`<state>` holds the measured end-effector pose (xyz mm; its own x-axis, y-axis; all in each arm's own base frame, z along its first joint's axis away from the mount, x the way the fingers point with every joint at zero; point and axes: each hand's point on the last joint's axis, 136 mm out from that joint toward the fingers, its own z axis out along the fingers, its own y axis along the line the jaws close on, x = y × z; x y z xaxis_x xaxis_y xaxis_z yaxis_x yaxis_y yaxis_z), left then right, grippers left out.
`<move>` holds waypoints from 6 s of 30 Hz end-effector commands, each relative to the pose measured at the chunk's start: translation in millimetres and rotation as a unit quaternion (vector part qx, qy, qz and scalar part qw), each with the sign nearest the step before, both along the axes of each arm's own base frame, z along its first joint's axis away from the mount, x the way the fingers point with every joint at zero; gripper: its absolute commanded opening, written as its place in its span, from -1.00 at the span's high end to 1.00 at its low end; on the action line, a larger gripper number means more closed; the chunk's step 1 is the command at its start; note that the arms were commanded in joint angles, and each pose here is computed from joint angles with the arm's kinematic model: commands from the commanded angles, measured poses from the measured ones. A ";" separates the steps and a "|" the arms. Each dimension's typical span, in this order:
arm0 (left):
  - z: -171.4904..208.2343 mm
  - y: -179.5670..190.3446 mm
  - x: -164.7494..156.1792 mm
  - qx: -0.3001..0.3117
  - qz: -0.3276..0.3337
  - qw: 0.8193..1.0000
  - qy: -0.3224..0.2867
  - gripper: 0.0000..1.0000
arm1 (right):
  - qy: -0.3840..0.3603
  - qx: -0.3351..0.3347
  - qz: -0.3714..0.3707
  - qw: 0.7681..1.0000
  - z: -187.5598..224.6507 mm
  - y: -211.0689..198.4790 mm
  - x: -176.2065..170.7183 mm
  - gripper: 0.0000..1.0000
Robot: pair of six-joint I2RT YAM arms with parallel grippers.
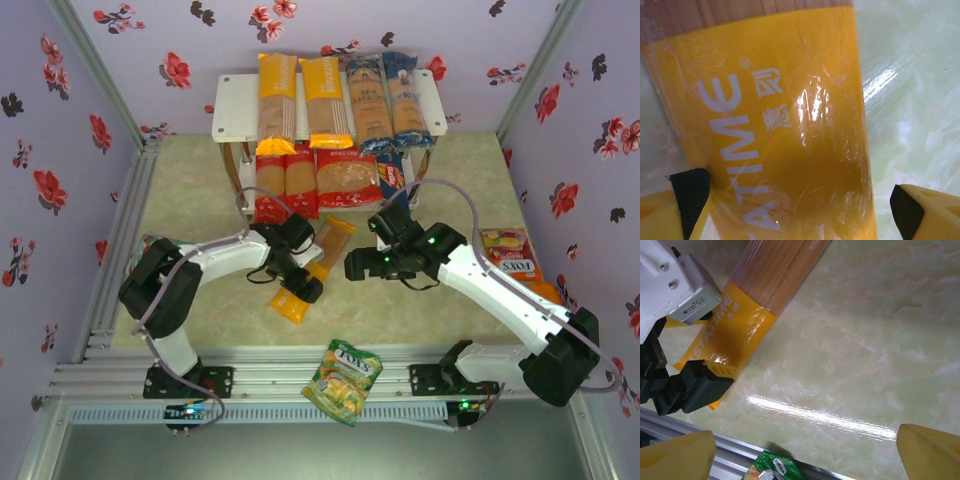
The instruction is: Place and organize the pasta boxes and bags onto the shelf
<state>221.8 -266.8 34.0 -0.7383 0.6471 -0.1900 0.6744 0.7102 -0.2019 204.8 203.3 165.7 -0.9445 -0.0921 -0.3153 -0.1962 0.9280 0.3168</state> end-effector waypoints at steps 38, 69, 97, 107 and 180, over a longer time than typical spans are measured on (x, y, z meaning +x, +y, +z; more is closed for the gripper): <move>44.1 -5.8 -57.7 0.003 -0.053 0.996 0.065 1.00 | -0.034 -0.023 -0.004 0.999 13.0 -20.1 9.5 -0.89; 229.7 149.4 -73.6 0.030 0.205 0.978 -0.012 1.00 | -0.067 -0.016 0.016 0.997 36.3 -20.1 29.6 -0.90; 340.6 217.4 -7.9 0.010 0.325 0.922 -0.208 1.00 | -0.074 0.001 0.062 0.995 43.5 -6.5 56.3 -0.90; 385.7 178.4 95.5 -0.085 0.287 0.918 -0.262 1.00 | -0.075 0.010 0.075 0.994 51.0 6.5 71.4 -0.90; 367.1 91.5 224.4 -0.192 0.278 0.892 -0.299 0.30 | -0.030 0.021 0.055 0.998 27.2 16.0 78.5 -0.91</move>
